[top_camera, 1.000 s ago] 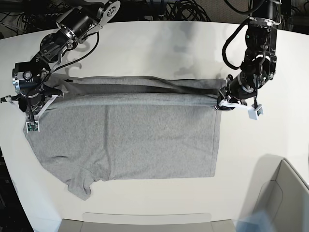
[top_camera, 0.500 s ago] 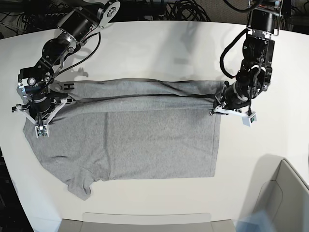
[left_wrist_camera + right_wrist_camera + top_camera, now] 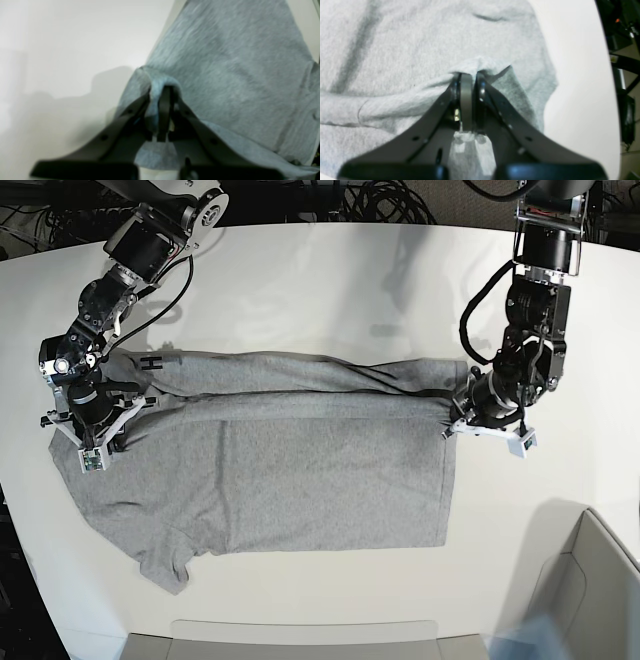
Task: Fold the T-shirt properly
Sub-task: 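Lower the folded edge onto the shirt and release with both grippers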
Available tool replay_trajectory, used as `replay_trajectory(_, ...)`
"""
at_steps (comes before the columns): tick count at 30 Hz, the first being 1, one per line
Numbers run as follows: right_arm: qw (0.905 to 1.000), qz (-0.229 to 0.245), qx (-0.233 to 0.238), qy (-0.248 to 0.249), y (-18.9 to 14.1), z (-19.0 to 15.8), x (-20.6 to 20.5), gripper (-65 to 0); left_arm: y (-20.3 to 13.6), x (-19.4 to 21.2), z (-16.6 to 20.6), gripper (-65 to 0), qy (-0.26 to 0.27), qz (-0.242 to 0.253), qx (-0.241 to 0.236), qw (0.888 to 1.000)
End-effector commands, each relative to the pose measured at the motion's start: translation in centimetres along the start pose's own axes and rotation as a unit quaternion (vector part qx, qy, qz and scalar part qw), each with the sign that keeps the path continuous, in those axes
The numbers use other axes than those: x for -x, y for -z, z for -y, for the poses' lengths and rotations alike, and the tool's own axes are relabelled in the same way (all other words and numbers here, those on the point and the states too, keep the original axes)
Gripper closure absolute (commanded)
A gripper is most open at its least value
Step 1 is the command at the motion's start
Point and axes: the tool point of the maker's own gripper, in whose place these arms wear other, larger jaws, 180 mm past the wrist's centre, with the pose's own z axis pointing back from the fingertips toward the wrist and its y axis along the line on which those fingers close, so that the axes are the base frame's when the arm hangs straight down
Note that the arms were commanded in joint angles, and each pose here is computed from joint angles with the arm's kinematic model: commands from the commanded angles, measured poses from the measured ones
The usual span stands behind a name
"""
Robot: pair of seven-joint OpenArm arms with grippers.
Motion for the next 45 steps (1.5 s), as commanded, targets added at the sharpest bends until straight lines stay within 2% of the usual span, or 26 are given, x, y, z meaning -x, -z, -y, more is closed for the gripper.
replay_trajectory(1, 0.9991, 0.043, 0.0, -0.006, -0.1, 0.6, -2.4, 0.0, -0.5, -1.3, 0.5, 0.0, -0.009, 0.011, 0.006, 1.0)
replay_trajectory(6, 0.9977, 0.066, -0.007, 0.01, 0.7, 0.5, -3.3, 0.0, -0.5, -1.3, 0.6, 0.0, -0.008, 0.01, 0.006, 1.0)
replay_trajectory(13, 0.9971, 0.075, -0.005, 0.007, 1.2, 1.0, -4.6, 0.0, -0.5, -1.7, 1.2, 0.0, -0.006, 0.014, 0.012, 1.0)
replay_trajectory(15, 0.997, 0.077, -0.003, 0.008, 1.2, 1.2, -4.7, -4.6, -0.5, -1.7, 1.2, -4.4, -0.006, 0.014, 0.012, 1.0)
replay_trajectory(17, 0.997, 0.078, -0.003, 0.005, 1.1, 1.1, -4.8, -12.2, -0.5, -1.7, 1.3, -8.8, -0.004, 0.014, 0.013, 1.0)
replay_trajectory(20, 0.997, 0.077, -0.004, 0.005, 1.1, 1.0, -4.6, -22.6, -0.6, -1.6, 1.3, -11.0, -0.004, 0.012, 0.014, 1.0)
replay_trajectory(22, 0.997, 0.077, -0.001, 0.007, 1.0, 1.2, -4.6, -26.5, -0.6, -1.5, 1.3, -11.0, -0.004, 0.01, 0.014, 1.0)
replay_trajectory(31, 0.9936, 0.109, 0.031, -0.008, -1.0, 2.8, -6.9, -27.4, -0.8, -1.5, 1.7, -11.1, -0.002, 0.01, 0.018, 1.0)
replay_trajectory(33, 0.9942, 0.094, 0.053, 0.0, -1.9, 4.3, -5.8, -27.5, -1.0, -1.1, 1.7, -11.1, 0.0, 0.009, 0.021, 1.0)
replay_trajectory(37, 0.9949, 0.031, 0.091, 0.03, -3.3, 7.0, -1.9, -27.5, -1.8, 0.0, 1.6, -11.1, 0.007, 0.01, 0.027, 1.0)
replay_trajectory(43, 0.9858, -0.009, 0.136, 0.098, -5.2, 10.1, 4.1, -27.5, -1.7, 1.4, 0.8, -11.1, 0.007, -0.003, 0.02, 1.0)
replay_trajectory(45, 0.9846, -0.025, 0.142, 0.098, -5.5, 11.1, 5.6, -27.4, -1.6, 1.6, 0.5, -11.1, 0.006, -0.005, 0.017, 1.0)
